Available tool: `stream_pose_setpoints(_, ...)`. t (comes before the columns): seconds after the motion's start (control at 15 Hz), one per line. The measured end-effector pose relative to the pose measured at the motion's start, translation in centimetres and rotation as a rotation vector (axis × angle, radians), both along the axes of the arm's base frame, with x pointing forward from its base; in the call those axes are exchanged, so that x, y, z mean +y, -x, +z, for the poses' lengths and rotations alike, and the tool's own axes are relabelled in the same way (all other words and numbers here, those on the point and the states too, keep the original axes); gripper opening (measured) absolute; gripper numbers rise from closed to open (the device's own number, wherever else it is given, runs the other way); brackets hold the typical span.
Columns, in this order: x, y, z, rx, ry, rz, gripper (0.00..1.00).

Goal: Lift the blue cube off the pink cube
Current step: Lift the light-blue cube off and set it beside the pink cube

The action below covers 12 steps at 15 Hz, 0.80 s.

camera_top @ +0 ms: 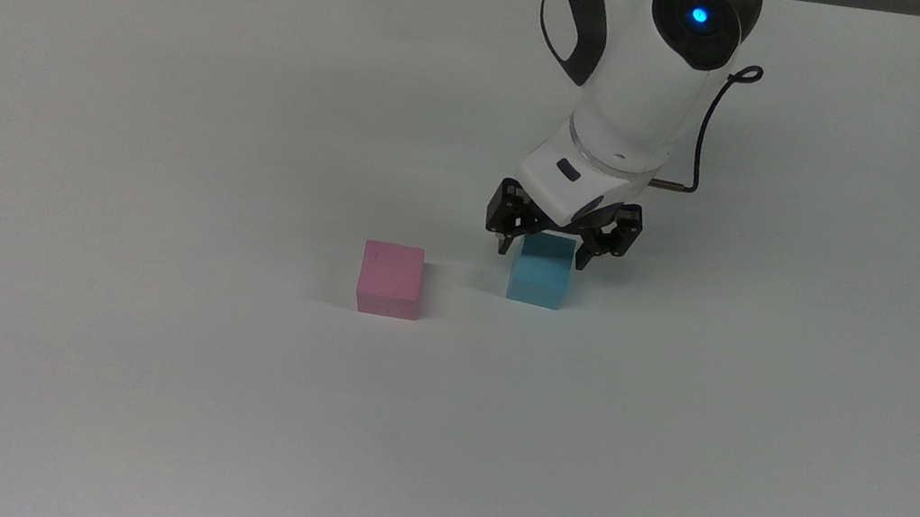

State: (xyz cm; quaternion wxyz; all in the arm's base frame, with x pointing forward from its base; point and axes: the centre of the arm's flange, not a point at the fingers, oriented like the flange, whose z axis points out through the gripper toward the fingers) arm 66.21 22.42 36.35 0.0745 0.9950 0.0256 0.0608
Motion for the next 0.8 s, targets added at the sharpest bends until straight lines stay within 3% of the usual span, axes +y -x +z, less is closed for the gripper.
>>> stream_pose_setpoints(0.07, -1.8, -0.6, 2.8, -0.042, -0.01, -0.027, 1.0)
stream_pose_setpoints(0.13, -2.8, -0.7, 4.1, -0.049, -0.009, -0.041, 1.0)
stream_pose_setpoints(0.33, -11.4, 0.1, 10.1, 0.039, 0.038, -0.068, 1.0)
stream_pose_setpoints(0.47, -17.7, 2.4, 15.4, 0.093, 0.039, -0.099, 1.0)
stream_pose_setpoints(0.6, -21.2, 4.8, 19.6, 0.099, -0.003, -0.126, 1.0)
stream_pose_setpoints(0.8, -23.8, 6.8, 22.4, 0.079, -0.077, -0.163, 1.0)
